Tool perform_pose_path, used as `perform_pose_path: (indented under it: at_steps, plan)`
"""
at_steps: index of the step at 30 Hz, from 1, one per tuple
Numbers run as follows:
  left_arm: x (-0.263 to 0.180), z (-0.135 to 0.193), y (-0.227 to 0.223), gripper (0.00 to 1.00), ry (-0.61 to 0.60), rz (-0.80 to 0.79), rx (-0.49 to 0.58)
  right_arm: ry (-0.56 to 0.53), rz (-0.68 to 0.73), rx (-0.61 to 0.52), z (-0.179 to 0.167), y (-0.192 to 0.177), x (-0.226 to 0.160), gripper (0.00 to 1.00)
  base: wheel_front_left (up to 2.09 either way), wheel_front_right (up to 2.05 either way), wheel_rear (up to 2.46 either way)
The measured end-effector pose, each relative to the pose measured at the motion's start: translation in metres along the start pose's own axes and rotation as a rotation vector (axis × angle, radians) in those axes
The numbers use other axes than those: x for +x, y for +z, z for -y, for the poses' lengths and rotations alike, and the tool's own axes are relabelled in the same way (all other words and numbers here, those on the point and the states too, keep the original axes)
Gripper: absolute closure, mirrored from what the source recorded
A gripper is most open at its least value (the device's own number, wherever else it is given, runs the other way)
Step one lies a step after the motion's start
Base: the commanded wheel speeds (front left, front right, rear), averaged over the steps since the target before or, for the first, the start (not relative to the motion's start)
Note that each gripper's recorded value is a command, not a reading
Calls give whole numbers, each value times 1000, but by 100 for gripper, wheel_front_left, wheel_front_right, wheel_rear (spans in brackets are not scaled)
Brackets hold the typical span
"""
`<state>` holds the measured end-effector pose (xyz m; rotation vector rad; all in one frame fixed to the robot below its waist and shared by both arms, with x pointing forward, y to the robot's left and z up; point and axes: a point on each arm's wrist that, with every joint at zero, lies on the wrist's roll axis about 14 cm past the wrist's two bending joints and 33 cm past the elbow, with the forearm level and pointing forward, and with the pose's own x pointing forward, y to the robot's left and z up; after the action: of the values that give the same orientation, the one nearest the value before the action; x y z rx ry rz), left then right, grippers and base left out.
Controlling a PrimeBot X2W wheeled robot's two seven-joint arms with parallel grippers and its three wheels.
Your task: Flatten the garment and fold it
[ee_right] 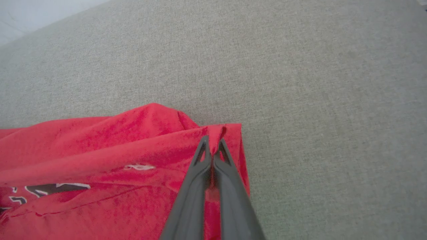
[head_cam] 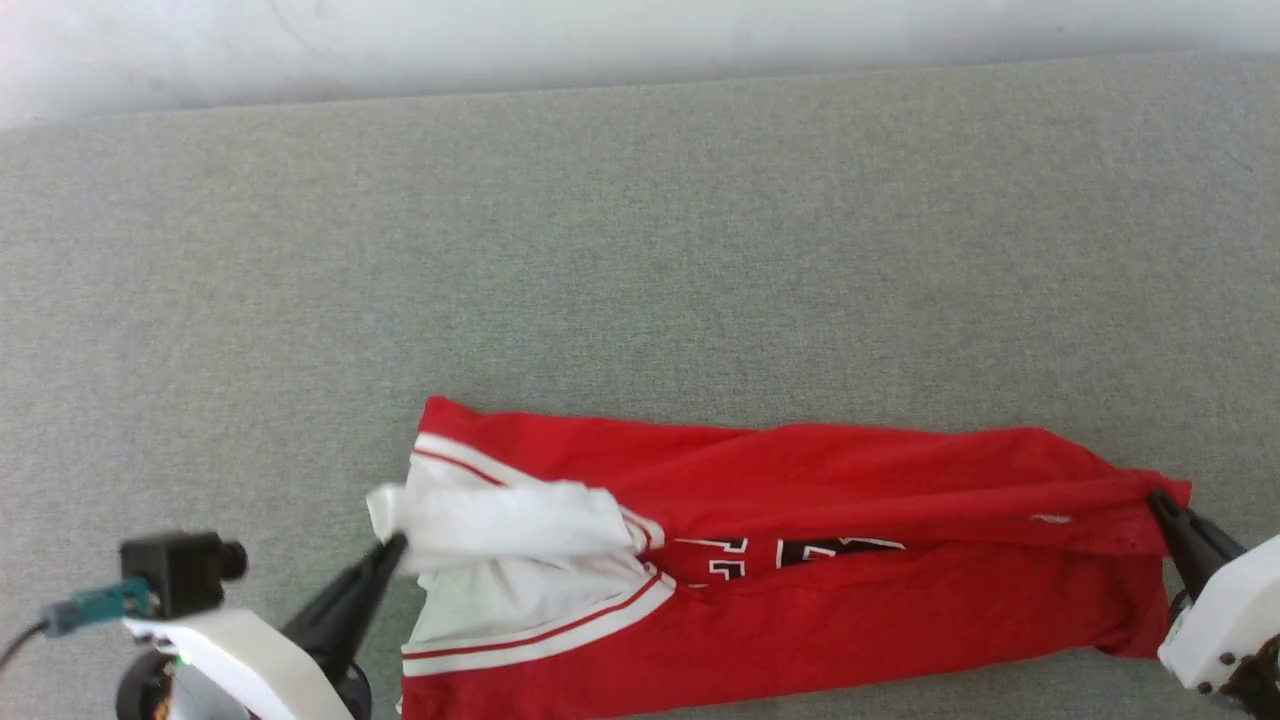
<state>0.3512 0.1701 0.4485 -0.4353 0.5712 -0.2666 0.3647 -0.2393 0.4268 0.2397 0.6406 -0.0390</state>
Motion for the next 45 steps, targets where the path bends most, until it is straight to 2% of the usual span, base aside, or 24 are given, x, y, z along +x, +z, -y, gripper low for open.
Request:
perform_pose_path:
  at_steps: [7,8,9,10,11,12,18,24,30,35,36,38,39,45]
  plan:
    - [3,-7,-40,100,34,-122,-15,1,-29,-14,-4,-15,3,100,0,0,0]
    - [5,-8,-40,99,38,-117,-9,2,-26,-17,-5,-15,4,82,0,0,0]
    - [8,-7,-37,72,36,-103,-8,2,-19,-17,-5,-14,4,52,0,0,0]
    - [11,-5,-33,59,31,-86,-10,4,-15,-15,-6,-13,4,0,0,0,0]
    - [13,-2,-29,23,26,-65,-14,4,-12,-13,-6,-13,3,0,0,0,0]
    - [15,0,-23,0,22,-35,-23,2,-8,-6,-5,-12,2,0,0,0,0]
    - [9,-1,39,0,27,280,-78,-49,83,38,14,10,-10,0,0,0,0]
    - [-10,-12,81,0,124,540,48,-86,54,58,26,-5,-14,0,0,0,0]
    - [-16,-17,87,0,208,618,205,-90,-35,86,24,-34,-3,0,0,0,0]
    - [-12,-19,70,0,226,577,210,-71,-120,95,16,-58,10,0,0,0,0]
    - [-12,-19,69,0,228,573,207,-64,-137,100,14,-60,13,50,0,0,0]
    - [-12,-20,67,0,233,569,202,-60,-169,118,14,-64,16,79,0,0,0]
    - [-12,-22,66,0,241,567,203,-60,-178,120,15,-64,17,98,0,0,0]
    - [-16,-26,67,0,267,573,213,-74,-152,119,16,-55,19,100,0,0,0]
